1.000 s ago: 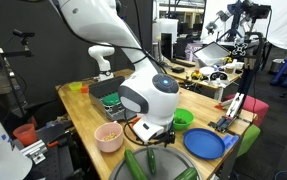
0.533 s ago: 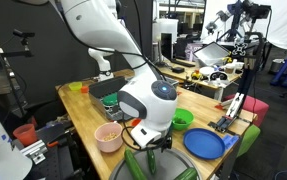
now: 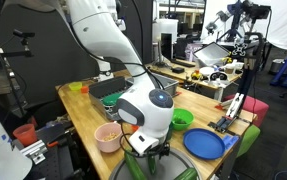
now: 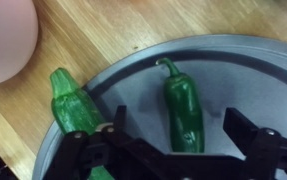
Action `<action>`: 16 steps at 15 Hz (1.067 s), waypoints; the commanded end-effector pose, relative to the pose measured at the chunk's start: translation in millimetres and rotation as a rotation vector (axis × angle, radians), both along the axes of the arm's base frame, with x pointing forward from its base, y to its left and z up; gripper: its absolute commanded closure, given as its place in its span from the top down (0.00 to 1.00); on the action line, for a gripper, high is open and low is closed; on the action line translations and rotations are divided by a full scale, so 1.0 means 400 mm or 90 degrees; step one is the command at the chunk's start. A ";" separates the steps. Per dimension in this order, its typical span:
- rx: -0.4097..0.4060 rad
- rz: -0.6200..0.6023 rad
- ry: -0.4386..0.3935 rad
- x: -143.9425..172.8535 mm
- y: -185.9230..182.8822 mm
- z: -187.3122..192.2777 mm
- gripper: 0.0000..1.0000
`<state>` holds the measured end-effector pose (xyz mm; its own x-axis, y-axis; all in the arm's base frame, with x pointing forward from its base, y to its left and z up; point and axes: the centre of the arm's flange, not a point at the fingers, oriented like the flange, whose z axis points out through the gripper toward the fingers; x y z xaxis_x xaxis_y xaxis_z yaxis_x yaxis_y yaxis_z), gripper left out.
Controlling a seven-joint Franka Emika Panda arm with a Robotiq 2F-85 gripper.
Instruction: Pick up the green object on the tray and put it in the green bowl
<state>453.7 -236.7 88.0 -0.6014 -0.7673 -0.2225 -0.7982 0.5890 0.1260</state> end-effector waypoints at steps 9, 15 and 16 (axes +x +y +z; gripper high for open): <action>-0.029 -0.003 -0.031 0.015 -0.011 0.003 0.17; -0.041 -0.009 -0.059 0.028 -0.018 0.041 0.06; -0.042 -0.014 -0.074 0.027 -0.022 0.060 0.06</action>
<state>466.6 -243.5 98.9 -0.5956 -0.7769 -0.2041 -0.7988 0.5997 0.0481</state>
